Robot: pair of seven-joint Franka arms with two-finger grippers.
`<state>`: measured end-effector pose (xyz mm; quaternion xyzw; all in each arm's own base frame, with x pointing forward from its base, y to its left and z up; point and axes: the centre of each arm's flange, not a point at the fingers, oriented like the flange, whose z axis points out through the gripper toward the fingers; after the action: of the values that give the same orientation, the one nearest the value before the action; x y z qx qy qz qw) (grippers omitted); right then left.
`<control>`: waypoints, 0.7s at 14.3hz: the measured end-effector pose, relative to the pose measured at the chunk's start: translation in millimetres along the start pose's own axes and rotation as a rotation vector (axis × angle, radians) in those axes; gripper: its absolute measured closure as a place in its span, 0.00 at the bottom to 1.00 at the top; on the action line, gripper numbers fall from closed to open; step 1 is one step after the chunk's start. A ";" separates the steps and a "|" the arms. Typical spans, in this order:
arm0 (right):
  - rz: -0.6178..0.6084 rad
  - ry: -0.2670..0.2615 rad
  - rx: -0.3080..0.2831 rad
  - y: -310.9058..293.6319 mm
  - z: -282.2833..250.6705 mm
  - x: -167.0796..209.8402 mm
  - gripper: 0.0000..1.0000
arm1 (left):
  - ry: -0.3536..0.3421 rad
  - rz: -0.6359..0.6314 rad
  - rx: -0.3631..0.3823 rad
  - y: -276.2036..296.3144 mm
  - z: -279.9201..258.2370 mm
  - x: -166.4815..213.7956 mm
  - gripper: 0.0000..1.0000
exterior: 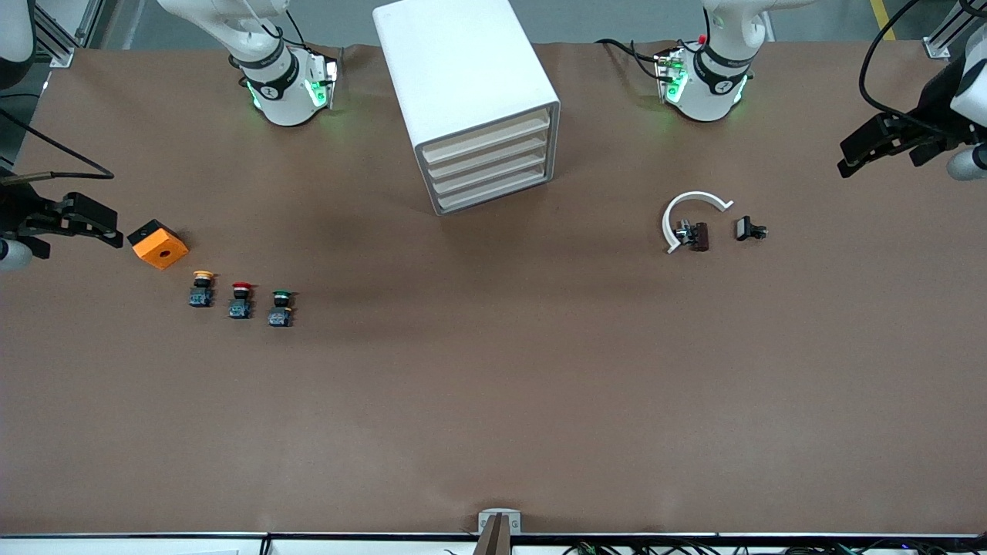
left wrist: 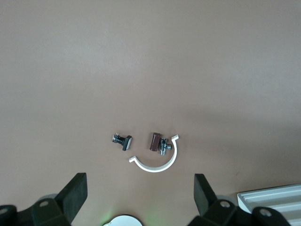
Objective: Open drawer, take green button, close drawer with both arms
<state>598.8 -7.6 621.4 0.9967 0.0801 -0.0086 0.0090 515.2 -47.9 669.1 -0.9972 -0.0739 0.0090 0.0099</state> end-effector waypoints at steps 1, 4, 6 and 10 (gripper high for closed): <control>0.000 -0.002 0.000 0.0 0.2 -0.1 0.00 | -0.001 0.012 0.000 -1.0 0.0 -2.1 0.00; 0.001 -0.003 0.000 0.7 0.3 -0.4 0.00 | -0.010 0.058 0.001 -4.0 4.2 -1.2 0.00; 0.002 -0.003 0.000 0.8 0.3 -0.4 0.00 | -0.015 0.070 0.001 -4.3 7.0 -0.1 0.00; 0.002 -0.003 0.000 0.9 0.3 -0.4 0.00 | -0.018 0.073 0.001 -2.7 8.9 0.7 0.00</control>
<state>598.5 -8.5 621.1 0.9968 0.0792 -0.0099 0.0090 515.4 -44.9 660.2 -0.9991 -0.0374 0.0185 0.0096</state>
